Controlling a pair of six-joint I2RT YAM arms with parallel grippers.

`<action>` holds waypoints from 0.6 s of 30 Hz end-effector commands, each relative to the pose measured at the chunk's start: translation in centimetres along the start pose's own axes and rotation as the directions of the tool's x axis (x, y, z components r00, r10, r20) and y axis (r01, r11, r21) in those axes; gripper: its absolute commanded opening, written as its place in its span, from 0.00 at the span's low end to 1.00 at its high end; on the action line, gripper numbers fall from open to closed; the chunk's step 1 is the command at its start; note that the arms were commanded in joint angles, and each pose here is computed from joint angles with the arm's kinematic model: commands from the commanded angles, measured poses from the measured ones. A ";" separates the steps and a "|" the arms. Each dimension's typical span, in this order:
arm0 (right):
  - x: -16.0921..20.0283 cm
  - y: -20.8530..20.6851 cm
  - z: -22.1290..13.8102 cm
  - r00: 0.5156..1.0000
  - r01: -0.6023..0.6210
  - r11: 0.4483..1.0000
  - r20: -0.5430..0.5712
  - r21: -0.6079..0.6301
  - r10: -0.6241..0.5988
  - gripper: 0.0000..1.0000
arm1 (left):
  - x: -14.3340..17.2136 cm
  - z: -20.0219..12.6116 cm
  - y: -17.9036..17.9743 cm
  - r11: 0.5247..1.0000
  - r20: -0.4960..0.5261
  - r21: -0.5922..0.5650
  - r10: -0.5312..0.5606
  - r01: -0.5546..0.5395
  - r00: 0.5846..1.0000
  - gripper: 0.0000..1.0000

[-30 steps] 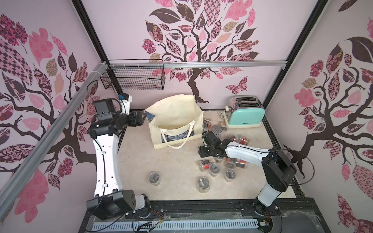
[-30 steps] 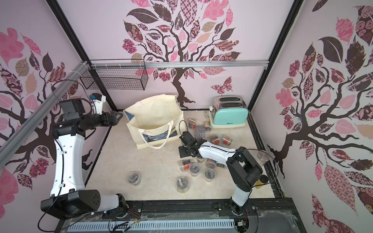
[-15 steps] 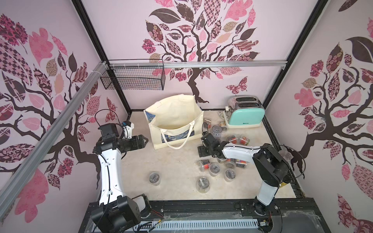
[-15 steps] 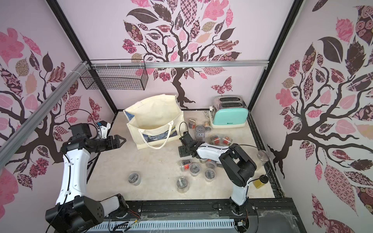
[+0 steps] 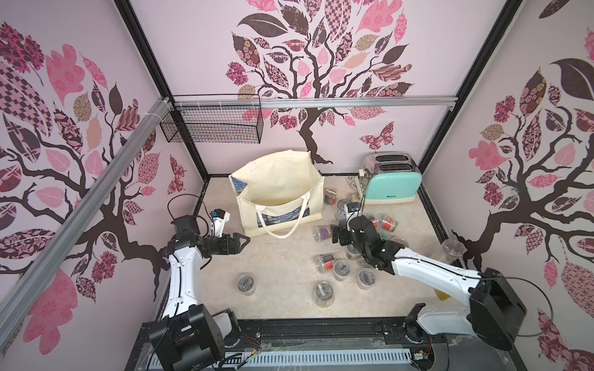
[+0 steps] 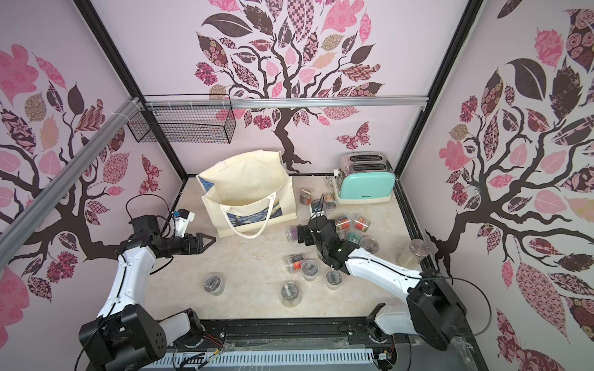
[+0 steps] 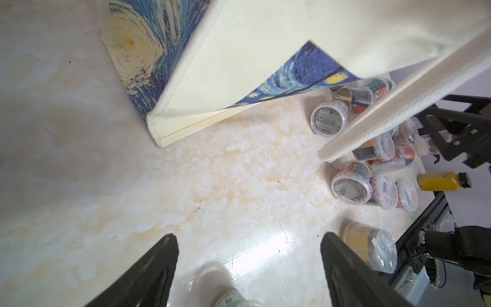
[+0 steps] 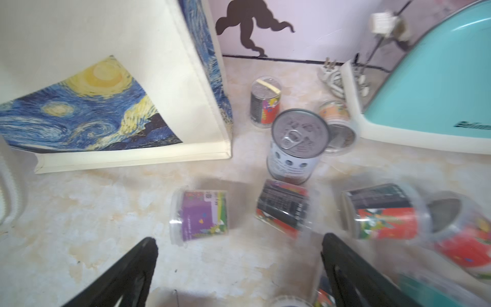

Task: Take out the seed jars from the canvas bag
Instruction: Place the seed jar at the center of the board, then reset both arms

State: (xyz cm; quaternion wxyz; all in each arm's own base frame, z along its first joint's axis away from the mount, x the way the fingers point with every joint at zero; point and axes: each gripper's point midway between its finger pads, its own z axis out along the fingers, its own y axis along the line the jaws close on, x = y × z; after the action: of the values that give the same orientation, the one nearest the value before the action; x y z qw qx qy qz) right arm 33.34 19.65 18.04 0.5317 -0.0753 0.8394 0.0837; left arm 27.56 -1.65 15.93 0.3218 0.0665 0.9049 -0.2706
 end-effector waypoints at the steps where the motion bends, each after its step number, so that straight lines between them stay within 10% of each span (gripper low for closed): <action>1: -2.9 -2.7 -2.1 0.981 0.056 0.993 0.181 0.105 -0.075 0.99 | -2.4 1.0 1.1 0.997 0.109 -0.033 0.074 -0.070 0.991 0.92; 9: -1.1 -9.8 -4.1 0.959 -0.018 0.990 0.282 0.137 -0.022 1.00 | -3.8 4.4 4.6 0.977 0.234 -0.198 -0.031 0.079 0.972 0.98; 18: 1.5 -15.8 -4.0 0.923 -0.050 0.952 0.379 0.301 -0.071 1.00 | -5.2 5.7 4.6 0.980 0.403 -0.192 0.135 -0.061 0.905 0.98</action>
State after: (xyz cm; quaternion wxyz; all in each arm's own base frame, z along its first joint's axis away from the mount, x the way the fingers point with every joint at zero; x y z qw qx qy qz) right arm 32.68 3.74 15.43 0.6347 0.0221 0.7719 -0.0277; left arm 34.34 -0.64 10.80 0.4453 0.0058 0.8747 -0.1911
